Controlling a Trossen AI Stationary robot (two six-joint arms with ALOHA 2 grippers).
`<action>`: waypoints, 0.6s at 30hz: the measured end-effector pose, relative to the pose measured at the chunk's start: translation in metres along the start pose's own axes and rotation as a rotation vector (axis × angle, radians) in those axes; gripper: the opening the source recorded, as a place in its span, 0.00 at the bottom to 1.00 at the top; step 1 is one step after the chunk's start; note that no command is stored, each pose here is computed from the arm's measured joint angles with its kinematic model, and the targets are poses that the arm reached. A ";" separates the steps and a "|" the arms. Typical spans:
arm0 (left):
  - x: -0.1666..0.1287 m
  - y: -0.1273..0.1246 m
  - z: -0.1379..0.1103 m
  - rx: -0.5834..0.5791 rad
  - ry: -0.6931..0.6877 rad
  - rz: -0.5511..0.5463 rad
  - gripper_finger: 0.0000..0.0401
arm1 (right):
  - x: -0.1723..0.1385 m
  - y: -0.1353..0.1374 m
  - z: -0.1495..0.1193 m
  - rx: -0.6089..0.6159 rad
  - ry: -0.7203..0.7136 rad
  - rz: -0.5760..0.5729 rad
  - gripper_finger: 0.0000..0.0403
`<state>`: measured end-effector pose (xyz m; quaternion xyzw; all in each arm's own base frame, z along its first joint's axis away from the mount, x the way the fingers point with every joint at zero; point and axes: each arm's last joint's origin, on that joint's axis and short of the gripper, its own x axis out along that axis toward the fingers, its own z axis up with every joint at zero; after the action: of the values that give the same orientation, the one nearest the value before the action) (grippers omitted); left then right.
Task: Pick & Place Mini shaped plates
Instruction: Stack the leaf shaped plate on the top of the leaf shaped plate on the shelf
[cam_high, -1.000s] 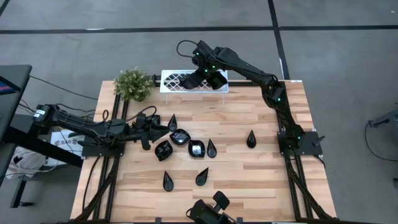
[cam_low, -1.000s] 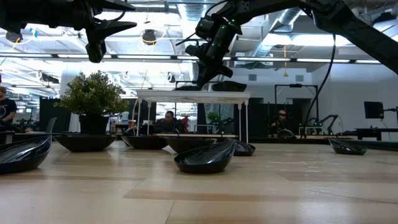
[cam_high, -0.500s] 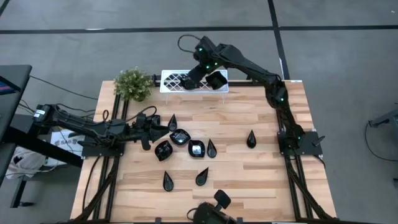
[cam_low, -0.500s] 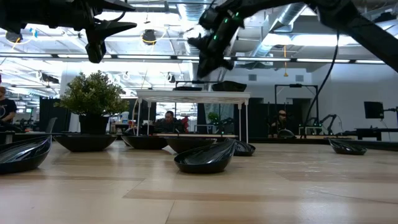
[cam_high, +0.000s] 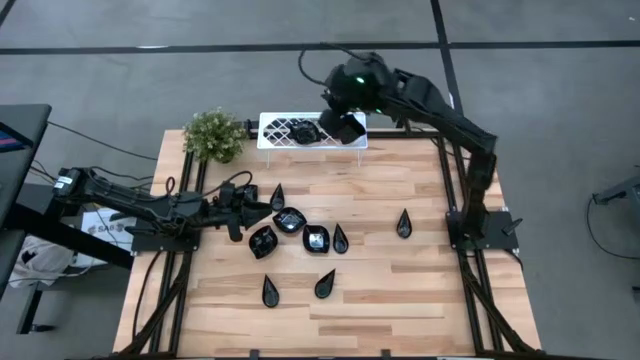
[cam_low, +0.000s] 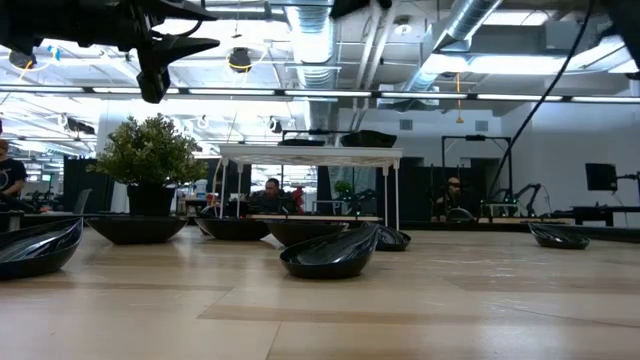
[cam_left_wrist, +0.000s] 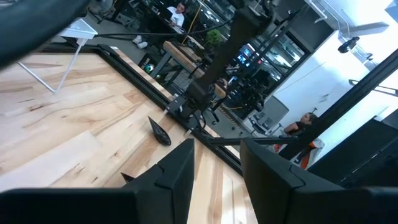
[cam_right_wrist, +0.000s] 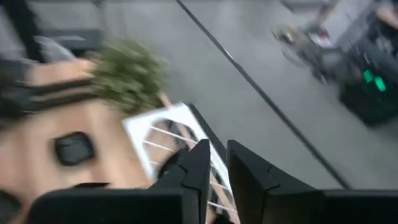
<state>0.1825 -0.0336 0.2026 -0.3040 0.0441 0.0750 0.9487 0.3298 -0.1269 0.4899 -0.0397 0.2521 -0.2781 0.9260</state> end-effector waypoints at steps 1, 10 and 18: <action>0.000 0.000 0.000 -0.001 -0.004 0.007 0.33 | -0.013 0.006 0.003 -0.017 -0.027 0.021 0.12; 0.000 0.002 0.002 0.000 -0.053 0.070 0.33 | -0.102 0.025 -0.008 -0.101 -0.132 0.150 0.12; 0.000 0.003 0.002 0.001 -0.079 0.104 0.33 | -0.108 0.026 -0.078 0.029 -0.166 0.116 0.12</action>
<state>0.1819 -0.0297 0.2027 -0.2978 0.0225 0.1358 0.9447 0.2269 -0.0424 0.4643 -0.0344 0.1725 -0.2235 0.9587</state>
